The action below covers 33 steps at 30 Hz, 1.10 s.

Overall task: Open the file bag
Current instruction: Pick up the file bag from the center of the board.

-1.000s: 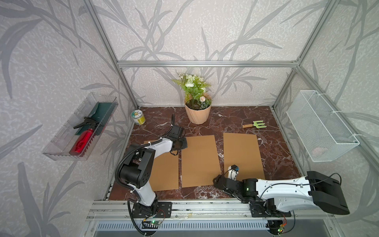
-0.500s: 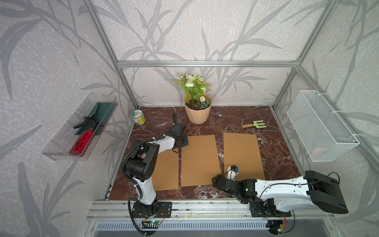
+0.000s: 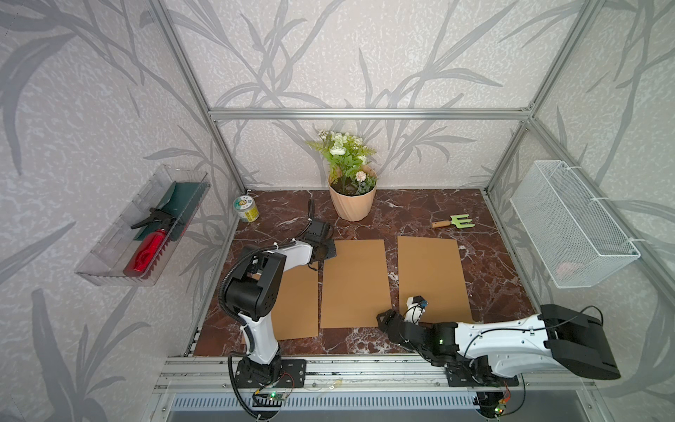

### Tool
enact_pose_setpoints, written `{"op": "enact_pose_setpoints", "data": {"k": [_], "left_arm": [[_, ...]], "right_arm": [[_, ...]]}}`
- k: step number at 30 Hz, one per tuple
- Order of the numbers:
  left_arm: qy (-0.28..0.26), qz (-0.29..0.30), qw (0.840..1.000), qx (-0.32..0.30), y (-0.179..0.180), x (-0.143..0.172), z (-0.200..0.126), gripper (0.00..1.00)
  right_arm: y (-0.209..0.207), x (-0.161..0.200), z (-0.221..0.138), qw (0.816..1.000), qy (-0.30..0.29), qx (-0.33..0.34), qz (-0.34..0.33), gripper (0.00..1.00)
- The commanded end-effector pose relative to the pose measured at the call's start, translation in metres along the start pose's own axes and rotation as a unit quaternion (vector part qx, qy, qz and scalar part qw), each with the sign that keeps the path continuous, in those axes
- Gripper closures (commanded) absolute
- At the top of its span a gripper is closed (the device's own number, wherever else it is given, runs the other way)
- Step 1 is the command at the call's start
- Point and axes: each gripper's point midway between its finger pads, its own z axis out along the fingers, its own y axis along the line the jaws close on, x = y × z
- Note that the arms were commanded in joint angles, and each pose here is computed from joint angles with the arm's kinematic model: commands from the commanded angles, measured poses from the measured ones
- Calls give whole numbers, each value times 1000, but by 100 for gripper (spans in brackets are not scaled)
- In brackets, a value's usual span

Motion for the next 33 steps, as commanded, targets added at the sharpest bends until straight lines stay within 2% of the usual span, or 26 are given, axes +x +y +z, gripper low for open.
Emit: {"op": "enact_pose_setpoints", "data": {"k": [1,15,33], "left_arm": [[58,-6,997,-43,24,39,12,98],[70,-13,996,-50,32,54,12,99],[89,-23,995,-36,33,72,18,100]], "right_arm": [[-50,-7,9,998,-15,64,-17,21],[-40,-12,17,999,-35,19,-11,21],[-30,-33,13,994,-111,1,23,21]]}}
